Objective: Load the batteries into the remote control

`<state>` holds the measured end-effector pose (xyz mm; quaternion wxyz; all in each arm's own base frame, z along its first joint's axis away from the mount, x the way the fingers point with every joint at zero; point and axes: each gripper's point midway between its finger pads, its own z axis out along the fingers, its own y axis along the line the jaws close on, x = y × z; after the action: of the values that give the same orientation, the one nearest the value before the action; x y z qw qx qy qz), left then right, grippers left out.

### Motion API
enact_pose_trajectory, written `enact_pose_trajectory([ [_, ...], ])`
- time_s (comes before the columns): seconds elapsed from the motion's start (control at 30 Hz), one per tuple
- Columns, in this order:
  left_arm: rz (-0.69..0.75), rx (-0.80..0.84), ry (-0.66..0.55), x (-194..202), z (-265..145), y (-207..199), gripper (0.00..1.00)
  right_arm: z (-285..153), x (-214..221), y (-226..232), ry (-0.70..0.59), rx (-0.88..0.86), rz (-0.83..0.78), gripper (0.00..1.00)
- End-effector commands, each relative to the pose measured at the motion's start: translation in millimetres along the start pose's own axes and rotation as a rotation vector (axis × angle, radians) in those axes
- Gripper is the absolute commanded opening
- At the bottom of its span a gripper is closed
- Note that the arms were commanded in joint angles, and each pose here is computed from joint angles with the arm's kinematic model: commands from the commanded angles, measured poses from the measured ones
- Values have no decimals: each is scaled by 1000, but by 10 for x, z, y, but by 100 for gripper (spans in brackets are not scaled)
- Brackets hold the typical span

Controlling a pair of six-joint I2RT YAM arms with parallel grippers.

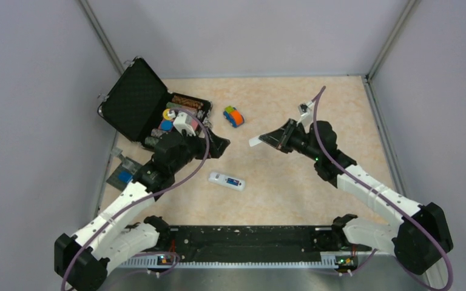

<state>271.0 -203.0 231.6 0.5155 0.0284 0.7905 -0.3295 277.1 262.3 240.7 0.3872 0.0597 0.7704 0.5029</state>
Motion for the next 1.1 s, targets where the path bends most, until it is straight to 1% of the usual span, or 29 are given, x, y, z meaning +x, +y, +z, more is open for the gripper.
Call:
enact_pose_trajectory([
  [0.0, -312, 217, -25, -279, 3, -509, 99, -81, -185, 267, -83, -118, -119, 0],
  [0.07, -405, 293, -46, -417, 13, -671, 99, -98, -217, 385, -84, -156, -91, 0],
  [0.13, -453, 378, -88, -567, -25, -819, 99, -122, -260, 524, -85, -192, -54, 0],
  [0.2, -501, 415, -122, -686, -57, -886, 99, -172, -328, 718, -95, -252, -21, 0],
  [0.3, -521, 425, -116, -779, -62, -958, 99, -242, -428, 947, -111, -317, 18, 0],
  [0.37, -498, 492, -131, -885, -101, -1088, 98, -268, -476, 1066, -110, -349, 35, 0],
  [0.47, -494, 528, -105, -919, -55, -1178, 89, -317, -541, 1224, -118, -402, 69, 0],
  [0.53, -499, 586, -87, -931, -56, -1269, 79, -333, -571, 1294, -117, -421, 80, 0],
  [0.6, -526, 655, -80, -964, -84, -1363, 73, -353, -590, 1354, -115, -439, 92, 0],
  [0.67, -548, 699, -91, -1005, -94, -1409, 70, -353, -593, 1363, -113, -444, 103, 0],
  [0.77, -564, 764, -118, -1087, -151, -1478, 70, -345, -583, 1343, -111, -437, 114, 0],
  [0.83, -581, 773, -110, -1089, -146, -1486, 66, -335, -579, 1322, -112, -436, 127, 0],
  [0.97, -579, 795, -79, -1068, -131, -1532, 54, -298, -561, 1278, -108, -433, 155, 0],
  [1.07, -581, 790, -59, -1040, -104, -1540, 48, -266, -558, 1230, -108, -425, 189, 0],
])
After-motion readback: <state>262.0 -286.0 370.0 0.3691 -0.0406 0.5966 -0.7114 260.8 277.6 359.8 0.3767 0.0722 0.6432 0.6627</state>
